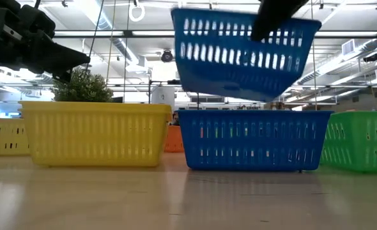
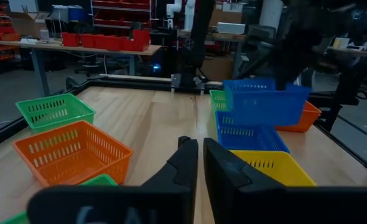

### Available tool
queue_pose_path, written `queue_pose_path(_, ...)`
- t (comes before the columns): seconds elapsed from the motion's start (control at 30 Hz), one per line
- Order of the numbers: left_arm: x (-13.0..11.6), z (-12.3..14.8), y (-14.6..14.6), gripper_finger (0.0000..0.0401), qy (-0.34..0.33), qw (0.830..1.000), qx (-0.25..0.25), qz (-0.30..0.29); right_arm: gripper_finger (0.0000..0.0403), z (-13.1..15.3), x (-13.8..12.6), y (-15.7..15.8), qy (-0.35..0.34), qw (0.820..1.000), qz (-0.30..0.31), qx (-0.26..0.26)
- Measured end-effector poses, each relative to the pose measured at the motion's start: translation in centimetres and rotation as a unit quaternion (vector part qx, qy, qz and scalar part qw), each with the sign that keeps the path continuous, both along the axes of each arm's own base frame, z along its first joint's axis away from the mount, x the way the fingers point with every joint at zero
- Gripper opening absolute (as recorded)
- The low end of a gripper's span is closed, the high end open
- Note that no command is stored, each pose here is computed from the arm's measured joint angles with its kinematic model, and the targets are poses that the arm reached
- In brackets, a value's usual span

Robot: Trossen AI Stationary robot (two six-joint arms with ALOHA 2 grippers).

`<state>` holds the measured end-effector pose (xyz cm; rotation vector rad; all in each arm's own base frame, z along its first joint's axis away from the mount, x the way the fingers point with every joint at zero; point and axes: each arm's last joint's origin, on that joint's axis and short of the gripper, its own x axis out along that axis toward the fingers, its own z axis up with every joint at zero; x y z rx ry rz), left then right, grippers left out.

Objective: Stack baskets by color
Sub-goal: Stack the top right blue bin on top of the bottom right blue bin

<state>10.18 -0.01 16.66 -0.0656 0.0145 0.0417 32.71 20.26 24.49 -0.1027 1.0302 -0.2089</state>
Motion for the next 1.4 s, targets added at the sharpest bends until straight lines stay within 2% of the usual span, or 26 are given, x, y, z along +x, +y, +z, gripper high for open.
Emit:
queue_pose_path(0.1, 0.0, 0.0, 0.0, 0.0028, 0.0, 1.0, 0.0, 0.0, 0.0009, -0.6, 0.4, 0.2, 0.029, 0.999, -0.012, -0.02)
queue_pose_path(0.27, 0.0, 0.0, 0.0, 0.0034, 0.0, 1.0, 0.0, 0.0, 0.0009, -2.7, 1.0, 0.6, 0.066, 0.997, 0.006, -0.028)
queue_pose_path(0.4, 0.0, 0.0, 0.0, 0.0038, 0.0, 1.0, 0.0, 0.0, 0.0009, -3.4, 1.6, 0.5, 0.07, 0.997, 0.011, -0.029)
queue_pose_path(0.7, 0.0, 0.0, 0.0, 0.003, 0.0, 1.0, 0.0, 0.0, 0.0015, -3.7, 2.3, -0.4, 0.092, 0.996, 0.01, 0.017)
queue_pose_path(1.0, 0.0, 0.0, 0.0, 0.0038, 0.0, 1.0, 0.0, 0.0, 0.0029, -4.2, 2.4, -0.4, 0.103, 0.994, 0.016, 0.012)
queue_pose_path(1.13, 0.0, 0.0, 0.0, 0.0036, 0.0, 1.0, 0.0, 0.0, 0.0053, -4.2, 2.4, -0.3, 0.108, 0.994, 0.019, 0.02)
queue_pose_path(1.4, 0.0, 0.0, 0.0, 0.0028, 0.0, 1.0, 0.0, 0.0, 0.0136, -3.1, 1.7, -0.7, 0.116, 0.993, 0.033, 0.004)
